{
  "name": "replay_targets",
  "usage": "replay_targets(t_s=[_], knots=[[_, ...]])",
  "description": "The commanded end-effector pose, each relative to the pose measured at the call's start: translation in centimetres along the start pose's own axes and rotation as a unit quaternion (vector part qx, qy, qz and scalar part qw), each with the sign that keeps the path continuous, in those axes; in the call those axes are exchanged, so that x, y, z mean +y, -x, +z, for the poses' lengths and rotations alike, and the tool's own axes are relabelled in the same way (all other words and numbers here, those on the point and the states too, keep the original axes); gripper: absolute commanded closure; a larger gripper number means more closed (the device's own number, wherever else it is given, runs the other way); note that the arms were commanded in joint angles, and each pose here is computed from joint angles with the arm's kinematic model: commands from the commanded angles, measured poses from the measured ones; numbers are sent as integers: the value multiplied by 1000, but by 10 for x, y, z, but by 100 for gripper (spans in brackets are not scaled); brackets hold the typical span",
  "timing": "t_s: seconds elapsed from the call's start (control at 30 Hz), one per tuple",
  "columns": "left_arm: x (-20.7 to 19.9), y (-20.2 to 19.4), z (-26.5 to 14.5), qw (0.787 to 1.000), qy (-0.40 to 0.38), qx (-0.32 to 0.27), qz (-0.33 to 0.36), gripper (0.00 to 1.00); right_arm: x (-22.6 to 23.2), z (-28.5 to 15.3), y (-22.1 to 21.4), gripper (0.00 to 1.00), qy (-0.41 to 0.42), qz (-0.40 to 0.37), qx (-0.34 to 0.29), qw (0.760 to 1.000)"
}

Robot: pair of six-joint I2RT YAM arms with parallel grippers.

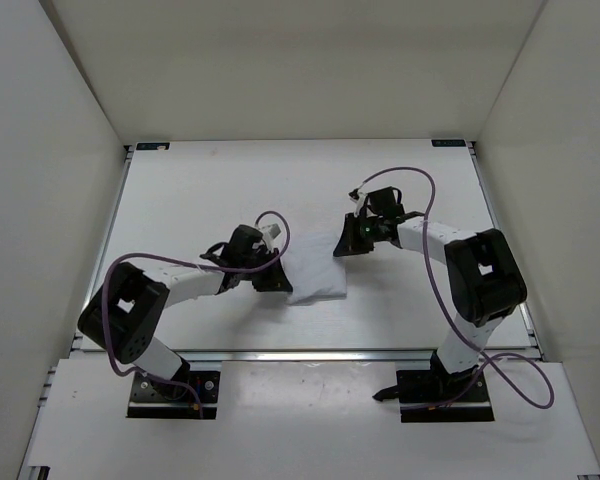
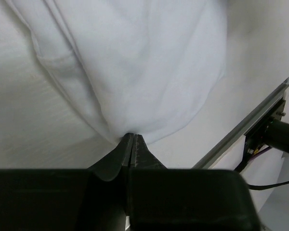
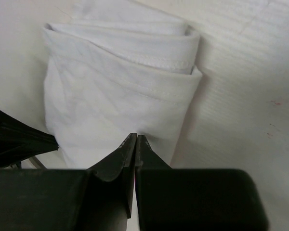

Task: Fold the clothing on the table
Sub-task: Fold the skirt

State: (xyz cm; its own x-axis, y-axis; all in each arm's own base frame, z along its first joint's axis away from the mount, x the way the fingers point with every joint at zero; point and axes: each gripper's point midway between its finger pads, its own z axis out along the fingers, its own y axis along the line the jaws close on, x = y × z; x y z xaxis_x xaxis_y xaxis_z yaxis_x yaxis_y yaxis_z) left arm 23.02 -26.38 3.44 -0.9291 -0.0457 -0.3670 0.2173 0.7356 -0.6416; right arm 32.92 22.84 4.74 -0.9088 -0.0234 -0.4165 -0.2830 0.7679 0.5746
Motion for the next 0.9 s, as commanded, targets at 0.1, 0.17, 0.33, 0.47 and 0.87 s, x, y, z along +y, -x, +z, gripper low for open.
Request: replay_targets(t_s=[0.1, 0.17, 0.33, 0.47, 0.87], knots=[[-7, 80, -44, 991, 78, -52, 98, 67, 50, -73, 73, 69, 51, -81, -137, 986], [11, 95, -64, 984, 132, -56, 109, 40, 44, -90, 81, 42, 24, -74, -150, 986], [58, 126, -119, 940, 299, -90, 138, 3, -5, -110, 69, 15, -108, -57, -133, 984], [87, 112, -131, 930, 337, -67, 132, 1, -48, -112, 37, 4, -222, -37, -75, 971], [80, 73, -107, 950, 292, -26, 111, 1, -22, -114, 24, 1, -191, -34, -107, 975]])
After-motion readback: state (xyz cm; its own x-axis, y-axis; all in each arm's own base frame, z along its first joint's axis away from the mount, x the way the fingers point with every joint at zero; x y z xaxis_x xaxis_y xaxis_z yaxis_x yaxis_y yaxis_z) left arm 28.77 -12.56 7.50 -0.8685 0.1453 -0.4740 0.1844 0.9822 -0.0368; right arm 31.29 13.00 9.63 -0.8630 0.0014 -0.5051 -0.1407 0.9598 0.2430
